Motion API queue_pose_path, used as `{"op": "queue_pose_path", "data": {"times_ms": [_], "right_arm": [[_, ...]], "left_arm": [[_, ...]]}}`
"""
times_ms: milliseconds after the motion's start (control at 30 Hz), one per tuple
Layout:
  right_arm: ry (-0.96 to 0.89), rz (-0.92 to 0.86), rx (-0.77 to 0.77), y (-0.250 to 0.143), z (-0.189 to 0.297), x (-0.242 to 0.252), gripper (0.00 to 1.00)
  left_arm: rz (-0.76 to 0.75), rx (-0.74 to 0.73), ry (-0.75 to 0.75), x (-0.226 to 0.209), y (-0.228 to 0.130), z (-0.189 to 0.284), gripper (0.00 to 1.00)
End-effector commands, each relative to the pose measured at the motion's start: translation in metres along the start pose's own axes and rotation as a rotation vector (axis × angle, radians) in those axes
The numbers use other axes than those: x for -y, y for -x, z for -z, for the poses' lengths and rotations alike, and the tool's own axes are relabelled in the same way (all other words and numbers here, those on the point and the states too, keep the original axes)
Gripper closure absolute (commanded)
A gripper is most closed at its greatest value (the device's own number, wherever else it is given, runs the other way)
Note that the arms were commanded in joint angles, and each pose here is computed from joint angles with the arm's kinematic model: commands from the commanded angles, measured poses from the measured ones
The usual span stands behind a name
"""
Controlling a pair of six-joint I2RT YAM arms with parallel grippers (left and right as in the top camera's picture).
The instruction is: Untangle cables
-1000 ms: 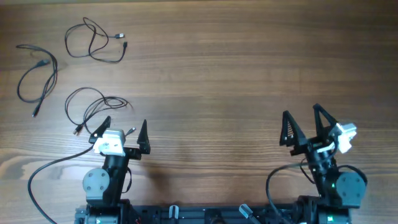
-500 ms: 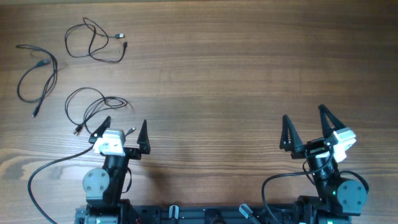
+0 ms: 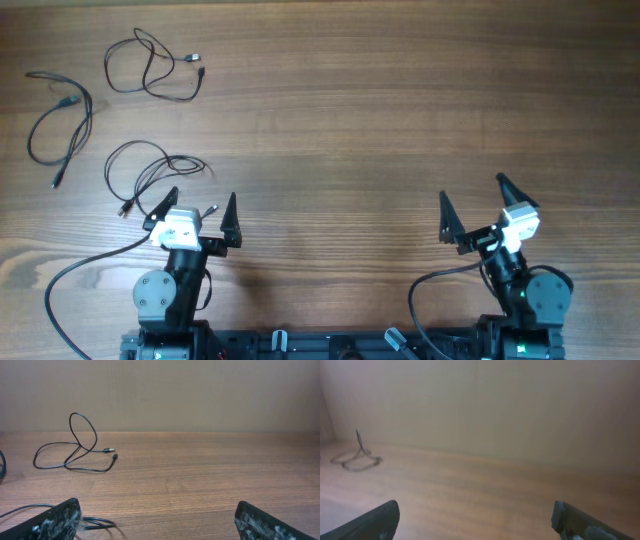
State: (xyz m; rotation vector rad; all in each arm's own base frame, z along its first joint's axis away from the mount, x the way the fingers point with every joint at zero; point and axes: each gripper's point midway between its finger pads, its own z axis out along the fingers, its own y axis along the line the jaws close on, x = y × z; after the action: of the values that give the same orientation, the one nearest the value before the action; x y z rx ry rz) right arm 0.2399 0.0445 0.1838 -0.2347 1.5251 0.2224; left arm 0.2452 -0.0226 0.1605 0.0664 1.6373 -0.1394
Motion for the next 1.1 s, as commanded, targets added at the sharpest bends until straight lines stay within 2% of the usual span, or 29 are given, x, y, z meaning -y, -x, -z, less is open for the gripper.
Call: {"op": "queue_pose_path", "data": {"times_ms": [0, 1067], "right_arm": [[0.018, 0.05, -0.006, -0.0028, 0.0007, -0.0038, 0.0], [0.018, 0.044, -0.003, -0.0021, 0.0006, -0.0038, 0.0]], "left_arm": [[-0.022, -0.006, -0.023, 0.0043, -0.003, -0.0004, 0.0], [-0.022, -0.006, -0.023, 0.0043, -0.0031, -0.0004, 0.0]]}}
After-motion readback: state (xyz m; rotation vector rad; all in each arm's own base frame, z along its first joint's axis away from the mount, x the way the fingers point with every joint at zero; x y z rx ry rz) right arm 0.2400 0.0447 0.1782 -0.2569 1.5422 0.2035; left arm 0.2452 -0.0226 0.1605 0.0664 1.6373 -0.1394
